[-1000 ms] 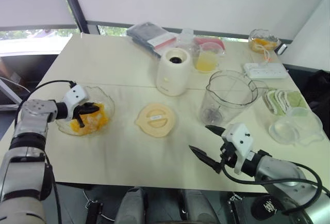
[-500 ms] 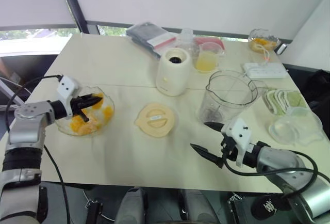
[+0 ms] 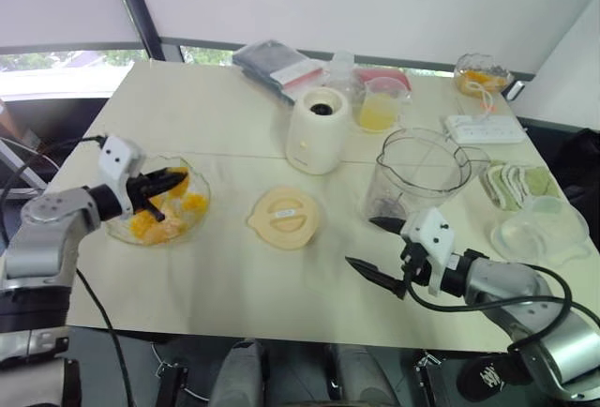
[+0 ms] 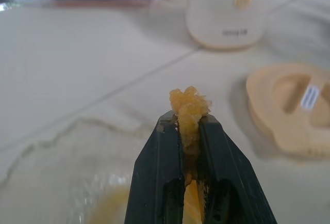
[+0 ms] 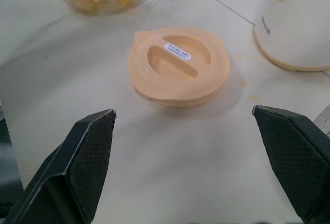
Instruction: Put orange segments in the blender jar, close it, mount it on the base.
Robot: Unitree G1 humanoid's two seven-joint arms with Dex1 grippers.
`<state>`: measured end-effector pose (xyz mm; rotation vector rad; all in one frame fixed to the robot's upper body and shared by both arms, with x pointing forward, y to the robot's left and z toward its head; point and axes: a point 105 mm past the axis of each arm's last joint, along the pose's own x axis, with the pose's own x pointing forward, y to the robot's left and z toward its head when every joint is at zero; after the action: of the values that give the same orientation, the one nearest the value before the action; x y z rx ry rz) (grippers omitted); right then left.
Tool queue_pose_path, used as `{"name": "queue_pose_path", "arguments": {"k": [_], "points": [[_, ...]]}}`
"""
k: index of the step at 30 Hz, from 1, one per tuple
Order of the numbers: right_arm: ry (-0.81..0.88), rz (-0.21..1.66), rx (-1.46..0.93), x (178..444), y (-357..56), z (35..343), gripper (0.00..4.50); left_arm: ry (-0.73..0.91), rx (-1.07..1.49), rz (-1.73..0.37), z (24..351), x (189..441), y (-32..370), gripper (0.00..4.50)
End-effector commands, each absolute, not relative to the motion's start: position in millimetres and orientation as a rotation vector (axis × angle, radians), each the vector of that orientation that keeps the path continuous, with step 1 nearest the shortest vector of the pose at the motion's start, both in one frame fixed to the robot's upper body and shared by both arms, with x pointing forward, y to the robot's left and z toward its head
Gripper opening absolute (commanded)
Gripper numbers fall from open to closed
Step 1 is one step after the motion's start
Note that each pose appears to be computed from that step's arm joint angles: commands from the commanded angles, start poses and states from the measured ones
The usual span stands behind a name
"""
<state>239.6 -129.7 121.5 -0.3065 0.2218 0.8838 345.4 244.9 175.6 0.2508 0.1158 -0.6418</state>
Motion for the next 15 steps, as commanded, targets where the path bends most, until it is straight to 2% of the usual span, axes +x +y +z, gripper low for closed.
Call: {"name": "queue_pose_path", "arguments": {"k": [1, 10, 15], "points": [[0.188, 0.886, -0.322, 240.1, -128.8, 126.6, 4.5, 0.011, 0.27, -0.69, 211.5, 352.4, 225.3, 0.38], [0.211, 0.85, -0.303, 237.2, -133.2, 117.0, 4.5, -0.104, 0.259, -0.843, 261.7, 378.7, 183.1, 0.38], [0.236, 0.835, -0.308, 233.9, -136.0, 107.7, 4.5, -0.153, 0.289, -1.03, 286.2, 387.0, 134.9, 0.38]]}}
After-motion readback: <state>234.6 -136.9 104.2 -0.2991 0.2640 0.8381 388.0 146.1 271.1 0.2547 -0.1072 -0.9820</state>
